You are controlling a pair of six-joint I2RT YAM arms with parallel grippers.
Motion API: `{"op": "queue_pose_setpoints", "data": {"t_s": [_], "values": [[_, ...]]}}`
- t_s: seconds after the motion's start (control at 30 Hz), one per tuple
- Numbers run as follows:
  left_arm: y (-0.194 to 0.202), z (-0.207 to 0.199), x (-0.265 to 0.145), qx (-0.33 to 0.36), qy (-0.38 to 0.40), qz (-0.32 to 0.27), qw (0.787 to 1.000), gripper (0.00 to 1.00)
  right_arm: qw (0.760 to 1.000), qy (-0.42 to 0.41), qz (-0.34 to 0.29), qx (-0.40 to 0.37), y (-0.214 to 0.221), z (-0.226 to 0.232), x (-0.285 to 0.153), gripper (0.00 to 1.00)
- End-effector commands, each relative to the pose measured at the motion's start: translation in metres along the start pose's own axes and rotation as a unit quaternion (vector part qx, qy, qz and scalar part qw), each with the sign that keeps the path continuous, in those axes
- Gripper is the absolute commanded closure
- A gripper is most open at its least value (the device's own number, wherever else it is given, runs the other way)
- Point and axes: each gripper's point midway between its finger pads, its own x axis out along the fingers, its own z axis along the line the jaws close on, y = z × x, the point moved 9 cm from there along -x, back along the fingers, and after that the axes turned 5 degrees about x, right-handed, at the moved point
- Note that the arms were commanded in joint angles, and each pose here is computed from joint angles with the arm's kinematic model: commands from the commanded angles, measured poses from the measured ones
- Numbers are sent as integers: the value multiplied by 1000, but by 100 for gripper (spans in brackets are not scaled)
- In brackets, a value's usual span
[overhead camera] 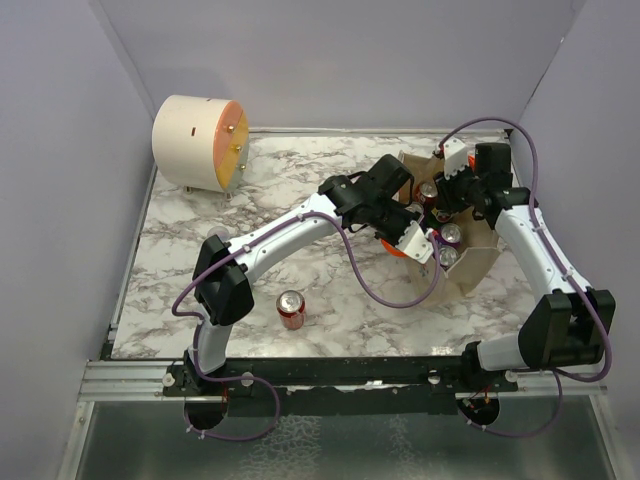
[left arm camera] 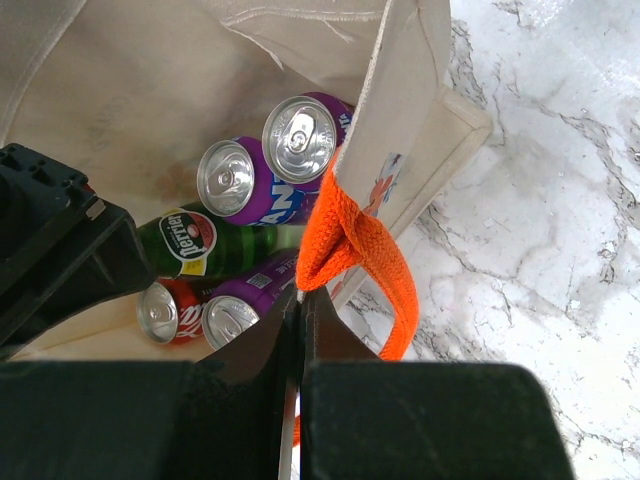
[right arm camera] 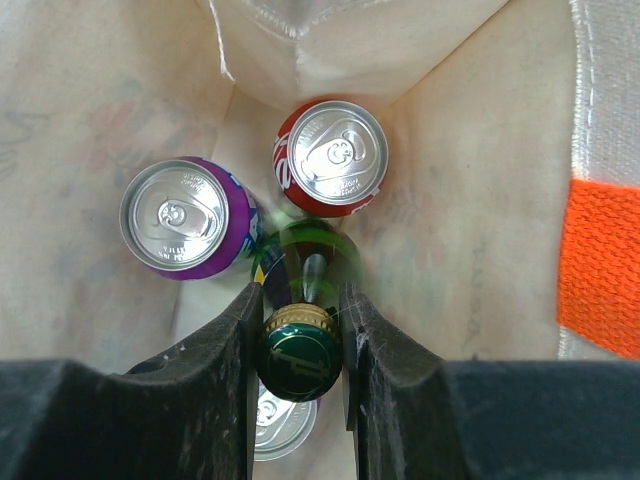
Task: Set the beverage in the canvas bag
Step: Place the drink in the canvas bag.
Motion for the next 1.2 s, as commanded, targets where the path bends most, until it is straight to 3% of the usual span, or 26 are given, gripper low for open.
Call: {"op": "queue_pose_setpoints", "data": {"t_s": [0.0,0.2,0.6,1.17], "values": [[-5,-6,7,5,17,-8,1000,100,999,15,-31,-18,-7,-3,-10,98],[-5,-6,8,7,18,-10,1000,100,999,14,-10,-37,-1,-5,-5,96],[-8,-3,10,5,12,-11,1000,100,998,5,21,-56,6,-7,5,75],[-9,-2,9,3,8,-12,1000,100,998,-3,41,-54,4,-10,10,63]]}}
